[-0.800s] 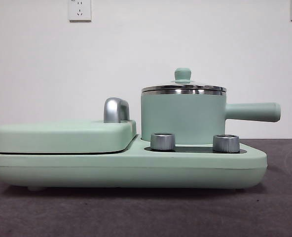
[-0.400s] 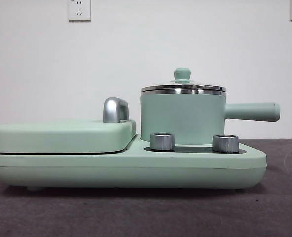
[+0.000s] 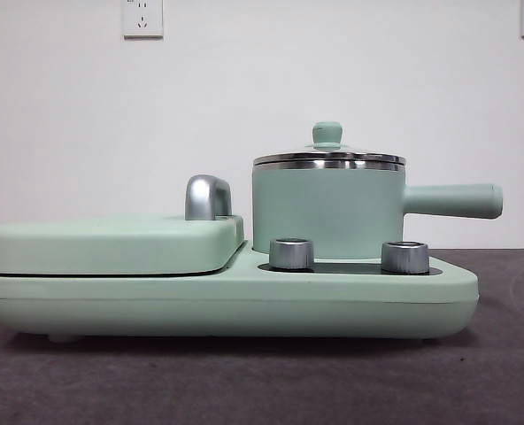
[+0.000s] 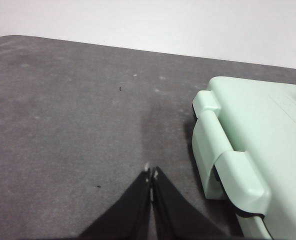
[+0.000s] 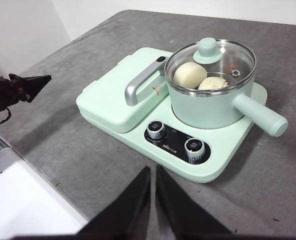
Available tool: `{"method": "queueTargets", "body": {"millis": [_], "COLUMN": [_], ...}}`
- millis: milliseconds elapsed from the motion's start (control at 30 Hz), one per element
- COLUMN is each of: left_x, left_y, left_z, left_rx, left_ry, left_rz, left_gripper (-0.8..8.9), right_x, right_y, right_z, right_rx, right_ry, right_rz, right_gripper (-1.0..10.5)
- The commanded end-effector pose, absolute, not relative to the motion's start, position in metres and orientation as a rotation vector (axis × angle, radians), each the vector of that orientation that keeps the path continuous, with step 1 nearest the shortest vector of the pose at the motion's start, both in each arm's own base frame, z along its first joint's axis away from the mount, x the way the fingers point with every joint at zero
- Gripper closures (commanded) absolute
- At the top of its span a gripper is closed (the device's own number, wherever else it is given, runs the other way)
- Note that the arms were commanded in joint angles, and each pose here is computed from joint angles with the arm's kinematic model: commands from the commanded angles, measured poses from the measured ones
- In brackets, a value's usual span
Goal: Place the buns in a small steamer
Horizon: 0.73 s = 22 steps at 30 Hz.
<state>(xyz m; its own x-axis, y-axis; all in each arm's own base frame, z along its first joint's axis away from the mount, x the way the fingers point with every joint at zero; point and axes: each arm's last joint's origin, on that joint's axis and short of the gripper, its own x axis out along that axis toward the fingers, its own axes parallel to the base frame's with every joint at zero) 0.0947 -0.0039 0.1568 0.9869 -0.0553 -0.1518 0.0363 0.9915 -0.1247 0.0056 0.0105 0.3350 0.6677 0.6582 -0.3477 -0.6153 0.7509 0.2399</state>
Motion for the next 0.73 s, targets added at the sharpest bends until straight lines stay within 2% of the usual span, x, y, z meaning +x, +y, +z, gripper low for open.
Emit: {"method": "queueTargets", "body": {"millis": [33,367,500,633,733], "left_x": [0.096,0.096,0.096,0.096,0.096], "left_y": [-0.004,-0.004,-0.004,-0.004,-0.004], "left_z": [0.15,0.15,0.15,0.15,0.15], "left_rx": [-0.114,-0.114,-0.114,-0.114,-0.114], "left_ry": [0.18,0.18,0.18,0.18,0.18], "left_rz": [-0.037,-0.037,-0.037,-0.037,-0.037], "left_gripper": [8.07,8.07,8.07,8.07,8.07], "right_x": [0.005,0.005,0.007,0.033,0.056], "right_y": [0.01,0.01,0.011,0.015,0.012], "right_z": [0.337,0.337,0.333,0.313,0.287], "right_rx": [0.099,0.099,0.126,0.146,0.074], "right_ry": [0.416,0.415,0.404,0.319,0.23], "right_rz": [0.73,0.729,0.665,0.467,0.333], "right_gripper": [9.3,9.3,9.3,9.3,9.3]}}
